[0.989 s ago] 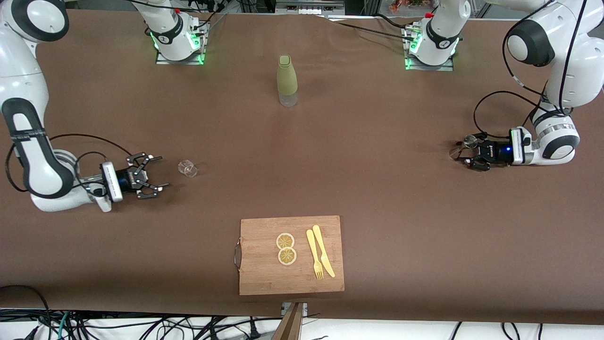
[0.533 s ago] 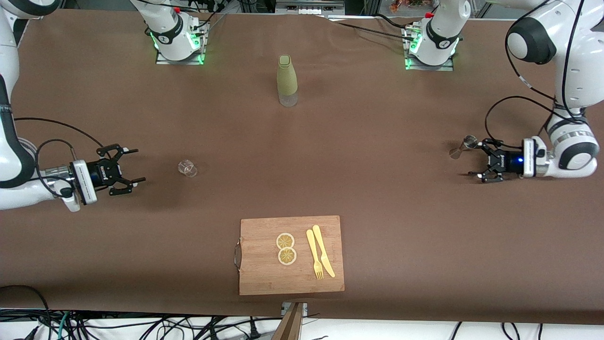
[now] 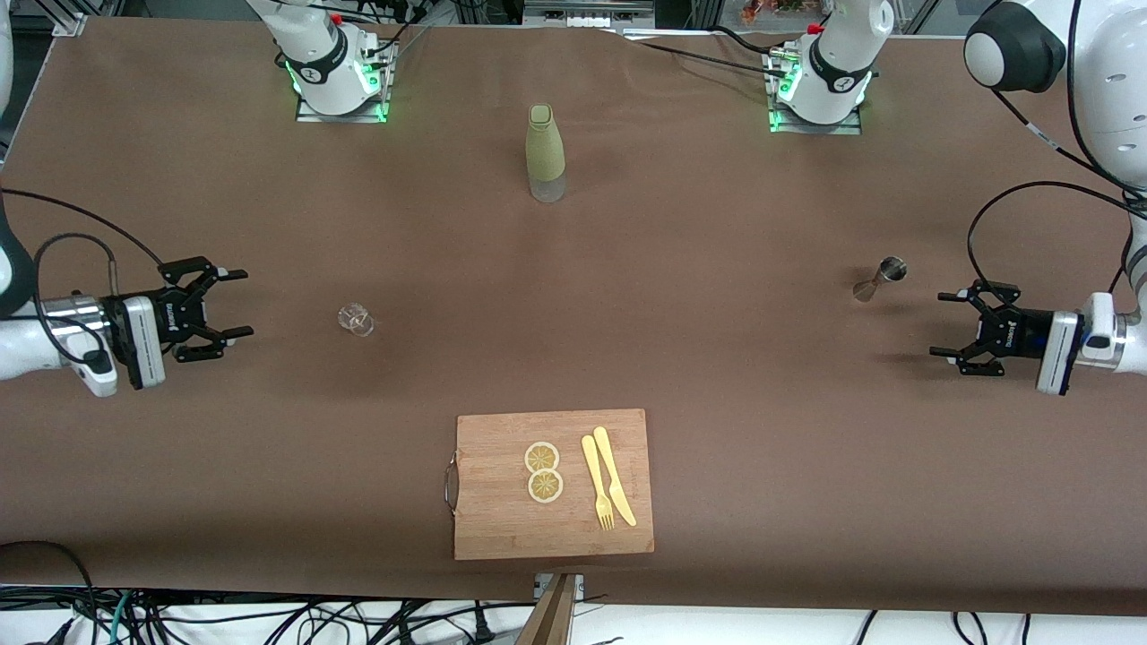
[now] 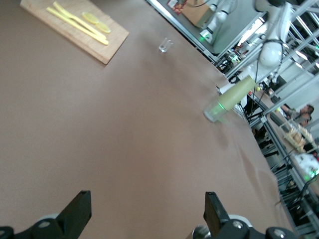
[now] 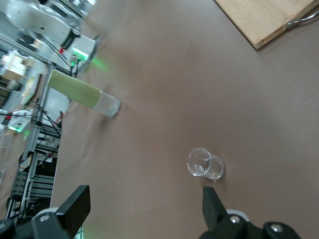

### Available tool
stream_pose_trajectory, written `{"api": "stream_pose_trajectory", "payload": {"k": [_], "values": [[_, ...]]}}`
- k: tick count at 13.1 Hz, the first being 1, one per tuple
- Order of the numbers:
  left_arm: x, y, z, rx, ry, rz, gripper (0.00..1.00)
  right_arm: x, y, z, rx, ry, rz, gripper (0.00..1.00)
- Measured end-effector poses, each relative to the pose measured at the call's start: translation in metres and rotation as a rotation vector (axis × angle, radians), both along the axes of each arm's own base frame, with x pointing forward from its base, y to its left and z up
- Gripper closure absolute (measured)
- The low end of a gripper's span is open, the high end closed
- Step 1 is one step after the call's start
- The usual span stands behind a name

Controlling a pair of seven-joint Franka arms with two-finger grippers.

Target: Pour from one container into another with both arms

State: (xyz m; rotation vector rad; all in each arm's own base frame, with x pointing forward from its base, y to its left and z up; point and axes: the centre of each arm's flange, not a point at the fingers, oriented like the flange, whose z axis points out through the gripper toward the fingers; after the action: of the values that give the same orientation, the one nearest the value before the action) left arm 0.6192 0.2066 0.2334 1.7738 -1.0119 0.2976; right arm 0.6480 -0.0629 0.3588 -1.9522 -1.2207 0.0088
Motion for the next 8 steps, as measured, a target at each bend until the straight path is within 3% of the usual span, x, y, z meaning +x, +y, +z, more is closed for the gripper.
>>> {"api": "stream_pose_trajectory", "payload": {"k": [2, 5, 8], "values": [[0.01, -0.01, 0.02, 0.108, 0.125, 0.038, 0.0, -0.005, 0.014, 0.047, -0.131, -0.017, -0.02, 0.0], [0.026, -0.03, 0.094, 0.367, 0.244, 0.079, 0.0, -0.013, 0.021, 0.086, -0.272, -0.042, -0.047, 0.0], [0.034, -0.068, 0.161, 0.593, 0.301, 0.14, 0.0, -0.023, 0.032, 0.112, -0.404, 0.027, -0.161, 0.0]]}}
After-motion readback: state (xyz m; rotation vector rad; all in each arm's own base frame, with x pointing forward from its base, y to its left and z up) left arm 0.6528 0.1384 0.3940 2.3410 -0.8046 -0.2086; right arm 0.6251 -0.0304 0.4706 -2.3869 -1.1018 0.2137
